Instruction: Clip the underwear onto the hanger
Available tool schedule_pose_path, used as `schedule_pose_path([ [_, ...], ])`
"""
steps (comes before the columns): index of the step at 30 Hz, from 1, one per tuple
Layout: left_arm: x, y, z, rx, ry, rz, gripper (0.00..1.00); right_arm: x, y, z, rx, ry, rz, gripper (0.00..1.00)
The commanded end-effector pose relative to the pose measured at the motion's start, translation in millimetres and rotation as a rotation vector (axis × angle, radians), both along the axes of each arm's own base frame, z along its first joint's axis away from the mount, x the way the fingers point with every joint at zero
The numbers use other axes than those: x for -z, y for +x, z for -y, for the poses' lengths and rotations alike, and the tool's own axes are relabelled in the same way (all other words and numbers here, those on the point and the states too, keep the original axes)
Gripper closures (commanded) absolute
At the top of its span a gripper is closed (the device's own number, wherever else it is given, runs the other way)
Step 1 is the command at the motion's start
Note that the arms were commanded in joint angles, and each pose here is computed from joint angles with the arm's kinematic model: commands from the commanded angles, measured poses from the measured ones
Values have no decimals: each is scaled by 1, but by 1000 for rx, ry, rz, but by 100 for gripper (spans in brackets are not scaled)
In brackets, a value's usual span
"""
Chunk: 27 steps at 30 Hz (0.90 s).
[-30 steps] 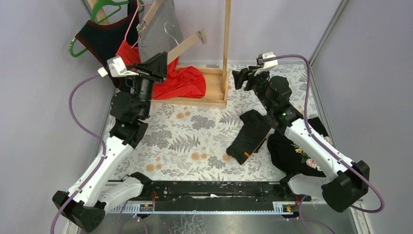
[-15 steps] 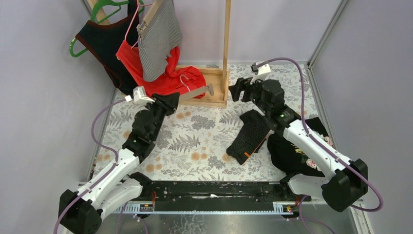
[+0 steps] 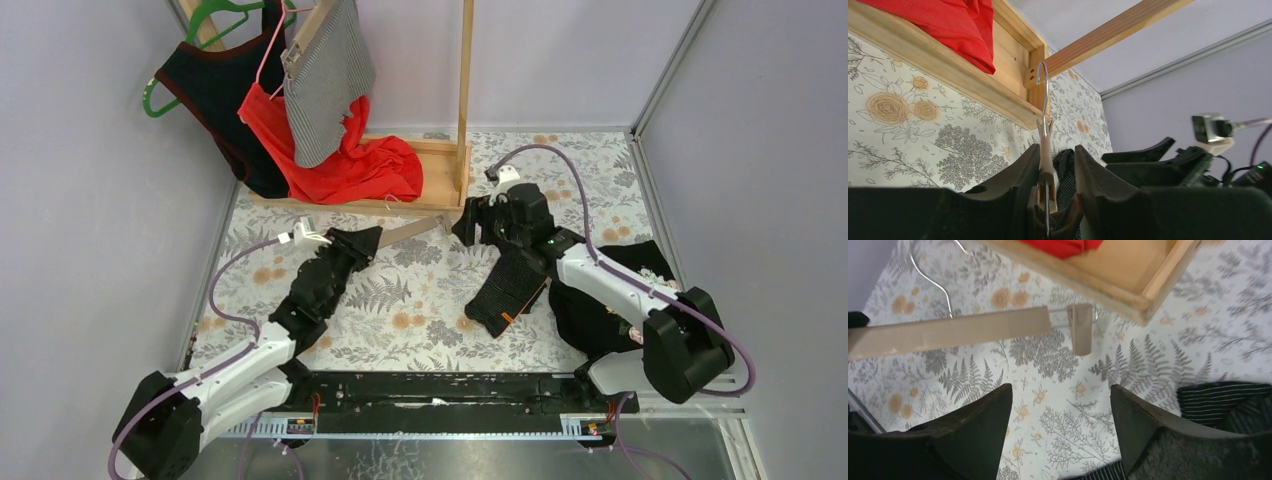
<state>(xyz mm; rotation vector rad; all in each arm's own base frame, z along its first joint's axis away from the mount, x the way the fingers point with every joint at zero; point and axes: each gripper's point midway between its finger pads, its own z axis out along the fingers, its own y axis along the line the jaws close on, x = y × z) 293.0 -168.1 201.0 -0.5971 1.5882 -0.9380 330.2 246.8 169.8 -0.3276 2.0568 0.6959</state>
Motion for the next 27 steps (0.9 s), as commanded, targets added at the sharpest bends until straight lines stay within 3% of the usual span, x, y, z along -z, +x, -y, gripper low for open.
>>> schedule_pose_path([
  [1,-35,2,-5,-63,-133,137,100,17,-9,-19,-51,31,-66,22],
  [6,-34,0,-8,-86,-186,172,100,40,-11,-28,-66,21,-127,22],
  [15,24,-2,-9,-110,-194,8,100,74,-13,-35,-73,1,-211,23],
  [27,64,-14,5,-49,-179,-105,88,117,-22,-64,-116,-23,-308,24],
])
